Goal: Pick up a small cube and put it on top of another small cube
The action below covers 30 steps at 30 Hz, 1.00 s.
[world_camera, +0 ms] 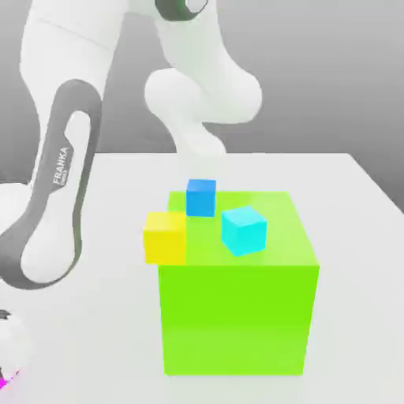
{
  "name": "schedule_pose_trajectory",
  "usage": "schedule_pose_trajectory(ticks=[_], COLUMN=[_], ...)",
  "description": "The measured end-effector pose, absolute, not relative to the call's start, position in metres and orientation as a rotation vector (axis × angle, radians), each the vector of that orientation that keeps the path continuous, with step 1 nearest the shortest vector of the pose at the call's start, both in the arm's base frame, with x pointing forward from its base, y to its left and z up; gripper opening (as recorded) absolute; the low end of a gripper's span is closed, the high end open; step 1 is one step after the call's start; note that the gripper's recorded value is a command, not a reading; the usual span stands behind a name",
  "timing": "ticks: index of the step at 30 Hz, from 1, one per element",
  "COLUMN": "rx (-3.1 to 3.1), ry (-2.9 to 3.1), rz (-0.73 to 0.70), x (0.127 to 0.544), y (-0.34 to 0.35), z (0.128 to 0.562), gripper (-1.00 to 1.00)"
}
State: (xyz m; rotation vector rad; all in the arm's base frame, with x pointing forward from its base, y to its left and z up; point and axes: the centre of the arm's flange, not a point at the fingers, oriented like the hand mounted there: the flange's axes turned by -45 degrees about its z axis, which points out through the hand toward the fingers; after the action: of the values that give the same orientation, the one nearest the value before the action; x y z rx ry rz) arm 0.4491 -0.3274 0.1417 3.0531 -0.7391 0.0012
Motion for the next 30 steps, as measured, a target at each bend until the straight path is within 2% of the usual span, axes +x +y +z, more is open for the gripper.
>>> schedule_pose_trajectory(ticks=[4,8,14,20,30], rx=[3.054,3.056,3.15,3.206,3.156], ry=[-0.739,-0.721,-0.669,-0.649,-0.754], rz=[0.001,0.001,0.028,0.044,0.043], x=[0.449,0.453,0.495,0.507,0.454], y=[-0.328,-0.325,-0.251,-0.163,-0.066], z=[0.141,0.19,0.247,0.323,0.424], gripper=[-1.0,-1.0,-1.0,-1.0,-1.0])
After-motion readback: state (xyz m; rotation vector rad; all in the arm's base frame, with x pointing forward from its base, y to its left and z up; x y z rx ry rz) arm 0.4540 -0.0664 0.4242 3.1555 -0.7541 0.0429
